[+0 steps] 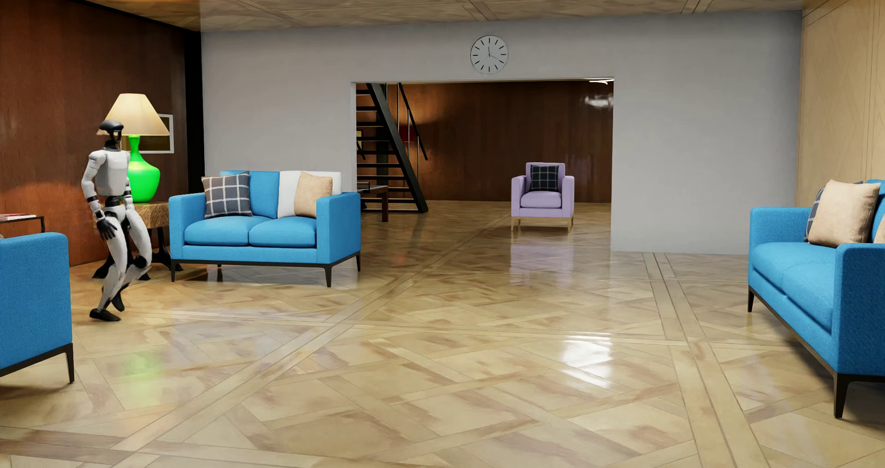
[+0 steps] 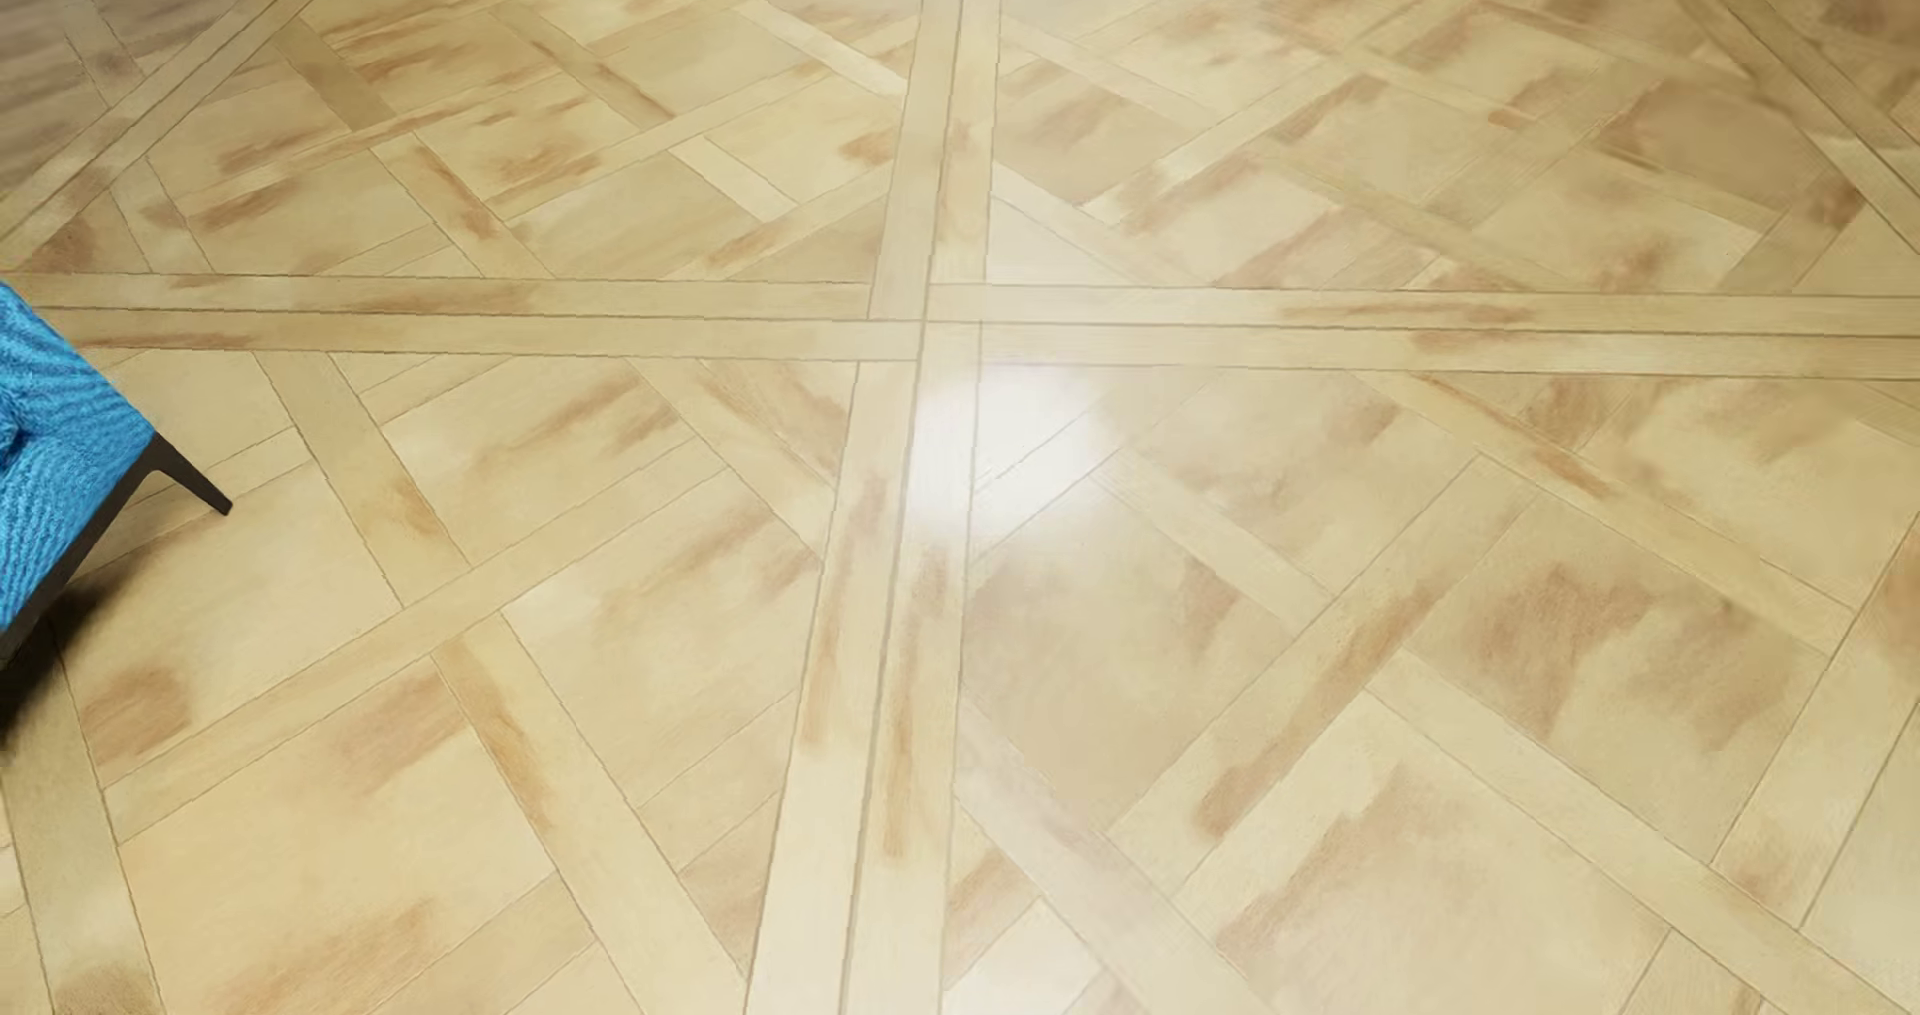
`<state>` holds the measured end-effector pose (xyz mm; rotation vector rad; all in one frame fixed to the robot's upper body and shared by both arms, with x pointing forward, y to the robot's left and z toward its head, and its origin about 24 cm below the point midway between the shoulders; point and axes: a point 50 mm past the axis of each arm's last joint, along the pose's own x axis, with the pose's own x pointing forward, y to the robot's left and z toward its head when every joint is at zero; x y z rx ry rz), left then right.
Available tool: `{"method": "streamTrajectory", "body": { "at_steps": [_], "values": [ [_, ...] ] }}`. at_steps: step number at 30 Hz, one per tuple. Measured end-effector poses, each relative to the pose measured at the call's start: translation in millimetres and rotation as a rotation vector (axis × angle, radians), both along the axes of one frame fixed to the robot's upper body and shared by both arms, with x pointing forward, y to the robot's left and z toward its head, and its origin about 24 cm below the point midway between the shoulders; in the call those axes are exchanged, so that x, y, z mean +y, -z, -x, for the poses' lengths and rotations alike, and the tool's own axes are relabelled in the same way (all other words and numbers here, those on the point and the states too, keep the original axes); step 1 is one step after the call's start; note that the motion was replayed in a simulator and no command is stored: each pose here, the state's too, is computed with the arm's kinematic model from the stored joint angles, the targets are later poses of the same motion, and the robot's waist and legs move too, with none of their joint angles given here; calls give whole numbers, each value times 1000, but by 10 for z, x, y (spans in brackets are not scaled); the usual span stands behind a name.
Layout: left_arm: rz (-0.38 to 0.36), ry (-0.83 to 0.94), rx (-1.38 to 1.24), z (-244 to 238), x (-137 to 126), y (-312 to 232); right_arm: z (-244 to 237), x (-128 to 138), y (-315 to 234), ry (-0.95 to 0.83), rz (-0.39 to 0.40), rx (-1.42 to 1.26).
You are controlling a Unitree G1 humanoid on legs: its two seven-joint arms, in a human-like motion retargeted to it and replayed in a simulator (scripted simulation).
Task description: Walk towards the light purple armchair
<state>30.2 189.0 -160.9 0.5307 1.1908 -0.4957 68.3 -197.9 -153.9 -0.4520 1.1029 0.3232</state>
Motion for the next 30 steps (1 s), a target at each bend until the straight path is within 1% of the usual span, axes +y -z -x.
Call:
{"method": "streamTrajectory", "body": {
  "at_steps": [1, 4, 6, 8, 10, 11, 13, 15, 16, 18, 20, 21, 22, 23, 25, 26, 27, 28, 29, 30],
  "values": [
    [-8, 51, 39, 118, 5, 13, -134, 3, -60, -7, -10, -56],
    [-23, 22, 83, 307, 74, 7, -511, -34, -208, -24, -9, -178],
    [-25, 53, 127, 437, 50, 22, -628, -78, -251, -4, -1, -211],
    [-24, 63, 151, 515, 33, 28, -541, -101, -191, 38, 4, -174],
    [-36, 81, 170, 546, 53, 38, -177, -47, -38, 69, -1, -54],
    [-38, 49, 161, 521, 59, 41, -15, -23, 6, 68, -3, -6],
    [-22, 59, 93, 297, 37, 28, 220, 38, 56, 19, -6, 66],
    [-5, 87, 3, -37, -15, 3, 449, -43, 83, 36, 20, 134],
    [5, 138, -45, -206, -41, -33, 568, -53, 83, 28, 23, 162],
    [4, 124, -157, -590, -13, -127, 737, -165, 77, 47, 55, 210],
    [-10, 71, -269, -962, 86, -259, 833, -196, 83, 30, 70, 247],
    [-15, 39, -309, -1093, 126, -312, 864, -225, 84, 37, 80, 260],
    [-16, 44, -341, -1176, 150, -367, 868, -222, 83, 20, 80, 263],
    [-12, -4, -365, -1190, 198, -403, 878, -228, 88, 3, 86, 273],
    [-1, -74, -291, -950, 160, -272, 956, -269, 97, 8, 105, 309],
    [2, -74, -246, -803, 127, -211, 903, -271, 103, 24, 105, 296],
    [8, -59, -207, -699, 72, -161, 821, -253, 101, 48, 94, 264],
    [14, 2, -167, -598, -2, -116, 698, -212, 97, 30, 79, 225],
    [18, -13, -124, -459, -36, -68, 577, -157, 85, 25, 57, 179],
    [34, 8, -114, -339, -54, -85, 409, -107, 63, 2, 38, 124]
  ]
}}
